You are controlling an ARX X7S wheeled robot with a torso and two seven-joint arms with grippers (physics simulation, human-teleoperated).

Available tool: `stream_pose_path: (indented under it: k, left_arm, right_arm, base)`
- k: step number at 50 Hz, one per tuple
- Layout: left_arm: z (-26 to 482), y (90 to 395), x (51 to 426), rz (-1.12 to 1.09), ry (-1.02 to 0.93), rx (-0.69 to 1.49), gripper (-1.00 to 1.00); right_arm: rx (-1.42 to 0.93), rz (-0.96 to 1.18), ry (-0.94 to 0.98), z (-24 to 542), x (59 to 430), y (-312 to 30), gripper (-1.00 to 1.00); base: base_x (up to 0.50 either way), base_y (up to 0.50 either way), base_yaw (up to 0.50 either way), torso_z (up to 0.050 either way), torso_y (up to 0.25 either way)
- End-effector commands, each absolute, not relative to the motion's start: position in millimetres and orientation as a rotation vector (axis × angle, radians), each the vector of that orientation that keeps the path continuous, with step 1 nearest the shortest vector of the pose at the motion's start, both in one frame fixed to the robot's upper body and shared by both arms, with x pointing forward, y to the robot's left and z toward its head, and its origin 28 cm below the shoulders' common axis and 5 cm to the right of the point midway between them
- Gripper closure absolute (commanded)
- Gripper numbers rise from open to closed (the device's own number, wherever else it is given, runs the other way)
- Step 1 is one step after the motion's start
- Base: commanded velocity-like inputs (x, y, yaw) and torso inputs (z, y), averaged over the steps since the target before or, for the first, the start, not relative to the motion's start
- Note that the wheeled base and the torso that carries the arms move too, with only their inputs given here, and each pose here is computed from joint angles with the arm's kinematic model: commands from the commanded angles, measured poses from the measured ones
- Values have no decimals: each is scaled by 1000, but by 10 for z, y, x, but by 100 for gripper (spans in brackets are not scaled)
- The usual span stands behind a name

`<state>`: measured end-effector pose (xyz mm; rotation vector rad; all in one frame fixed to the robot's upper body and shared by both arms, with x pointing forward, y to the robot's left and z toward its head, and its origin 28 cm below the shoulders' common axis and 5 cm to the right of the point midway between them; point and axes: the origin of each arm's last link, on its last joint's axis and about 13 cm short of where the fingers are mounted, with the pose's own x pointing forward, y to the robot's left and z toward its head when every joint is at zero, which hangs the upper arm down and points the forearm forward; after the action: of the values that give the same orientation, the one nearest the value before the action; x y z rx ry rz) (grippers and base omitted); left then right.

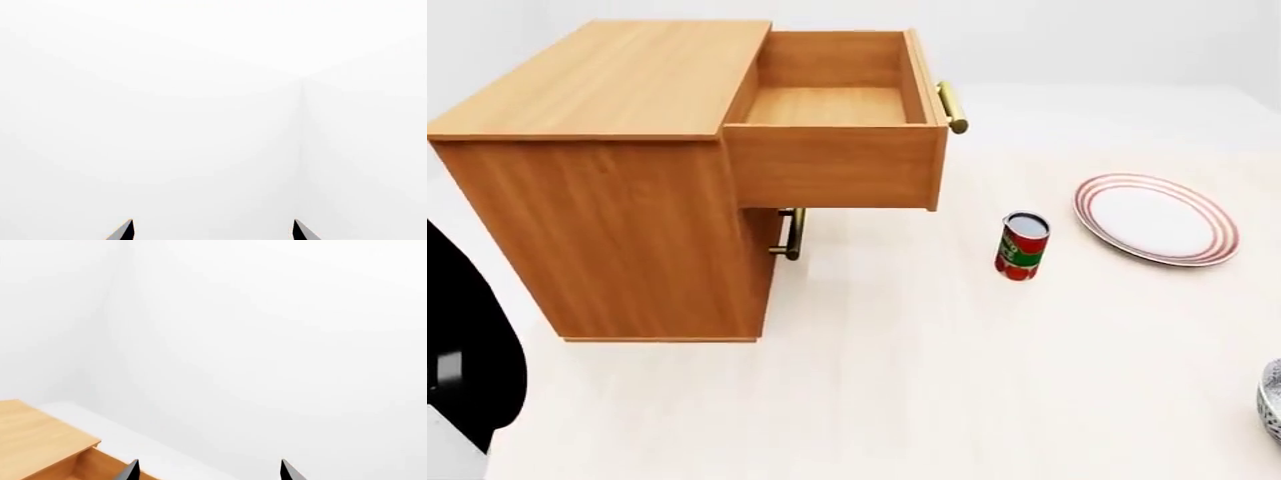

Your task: Put the bowl in the top drawer of the cabinet.

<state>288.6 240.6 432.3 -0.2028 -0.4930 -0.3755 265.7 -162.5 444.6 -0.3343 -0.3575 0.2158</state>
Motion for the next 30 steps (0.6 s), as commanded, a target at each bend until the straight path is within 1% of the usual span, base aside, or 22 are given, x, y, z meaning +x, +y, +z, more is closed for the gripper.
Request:
stream_pose_path:
  k: [1, 9, 14, 21, 25, 30]
  left_arm:
    - [4340, 2403, 2870, -380, -495, -206, -100]
    - [4356, 2412, 2840, -379, -498, -206, -100]
    - [4350, 2416, 2843, -377, -500, -208, -100]
    - [4342, 2417, 2852, -379, -495, -213, -100]
    - [4359, 2425, 2834, -380, -490, -216, -100]
    - [4370, 2428, 2843, -379, -478, -218, -100]
  right_arm:
    - [-332, 220, -360, 4442, 2675, -1618, -100]
    - [-332, 220, -359, 4436, 2665, -1618, -100]
    - [-327, 217, -358, 4443, 2598, -1631, -100]
    - [-330, 201, -322, 4486, 2496, -1670, -100]
    - [-334, 176, -256, 4540, 2430, -1722, -100]
    - [-311, 157, -106, 4609, 2248, -1828, -100]
  base:
    - [262, 0, 0, 0, 0]
    - [257, 0, 0, 0, 2]
    - [259, 0, 0, 0, 0]
    - [8, 0, 0, 0, 0]
    - [0, 0, 0, 0, 0]
    - [0, 0, 0, 0, 0]
